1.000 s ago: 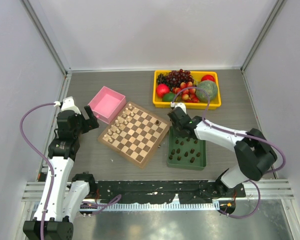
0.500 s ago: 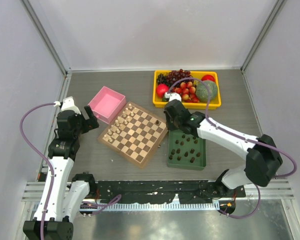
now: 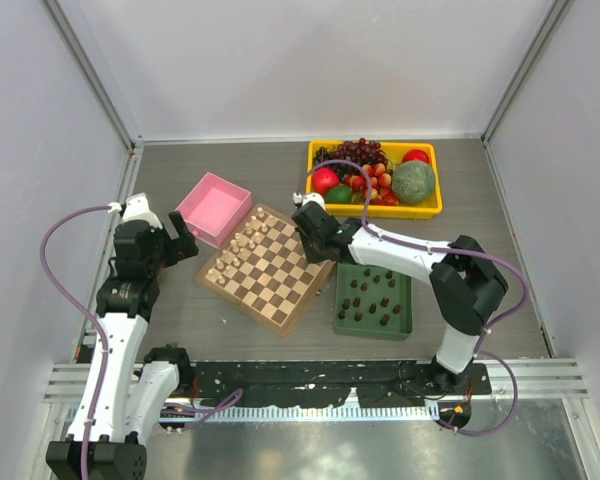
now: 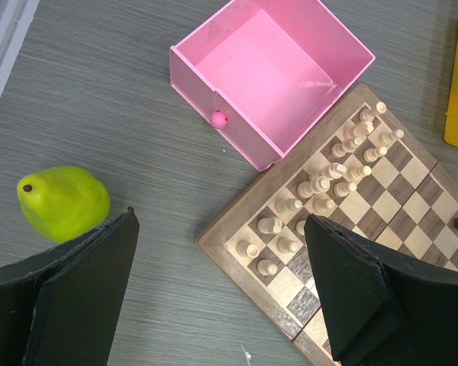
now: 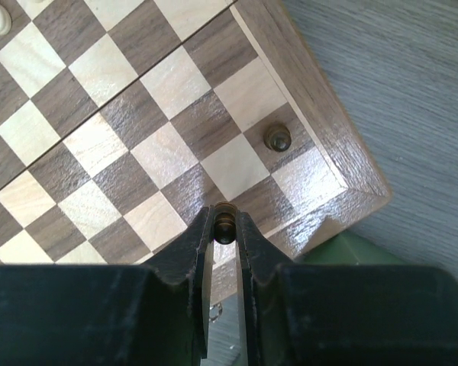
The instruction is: Set up the chess pieces on the board
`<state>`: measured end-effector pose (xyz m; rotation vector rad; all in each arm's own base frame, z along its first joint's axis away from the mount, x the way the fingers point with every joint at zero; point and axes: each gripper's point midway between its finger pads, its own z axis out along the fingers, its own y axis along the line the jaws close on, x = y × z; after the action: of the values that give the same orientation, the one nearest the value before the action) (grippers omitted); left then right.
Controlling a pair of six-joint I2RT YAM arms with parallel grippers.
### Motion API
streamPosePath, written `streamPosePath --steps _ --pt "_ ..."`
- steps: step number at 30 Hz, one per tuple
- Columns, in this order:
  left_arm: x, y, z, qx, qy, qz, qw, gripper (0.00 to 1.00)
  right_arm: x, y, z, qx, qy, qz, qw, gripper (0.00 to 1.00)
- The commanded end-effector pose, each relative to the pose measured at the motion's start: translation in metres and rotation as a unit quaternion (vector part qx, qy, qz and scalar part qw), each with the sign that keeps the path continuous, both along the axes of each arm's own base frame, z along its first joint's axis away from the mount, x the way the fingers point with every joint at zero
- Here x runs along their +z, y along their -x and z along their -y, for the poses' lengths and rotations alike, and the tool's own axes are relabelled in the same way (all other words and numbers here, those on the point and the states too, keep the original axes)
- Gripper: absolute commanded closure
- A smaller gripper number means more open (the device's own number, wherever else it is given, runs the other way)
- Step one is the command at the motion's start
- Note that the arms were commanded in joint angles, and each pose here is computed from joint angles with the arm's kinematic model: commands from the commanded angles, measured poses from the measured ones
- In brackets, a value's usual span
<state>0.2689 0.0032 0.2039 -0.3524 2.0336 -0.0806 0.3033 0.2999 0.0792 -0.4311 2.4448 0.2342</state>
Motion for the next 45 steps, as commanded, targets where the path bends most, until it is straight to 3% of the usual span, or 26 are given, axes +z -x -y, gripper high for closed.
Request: streamPosePath --steps 1,28,38,45 --pt "0.017 -0.005 0.002 -0.002 0.008 0.023 1.0 0.01 0.021 -0.023 -0.017 -0.003 -0.019 0.044 0.999 0.84" --pt "0.016 -0.006 0.002 -0.003 0.009 0.02 1.0 0.01 -0.009 -0.031 -0.01 -0.021 0.007 0.024 0.999 0.81" --pt "0.016 -0.006 0.002 -0.003 0.01 0.02 1.0 0.01 -0.008 -0.028 -0.016 -0.001 -0.006 0.02 1.0 0.68" --pt "0.016 -0.006 0.003 -0.004 0.01 0.02 1.0 0.01 -0.004 -0.027 -0.02 0.007 -0.019 0.02 1.0 0.71"
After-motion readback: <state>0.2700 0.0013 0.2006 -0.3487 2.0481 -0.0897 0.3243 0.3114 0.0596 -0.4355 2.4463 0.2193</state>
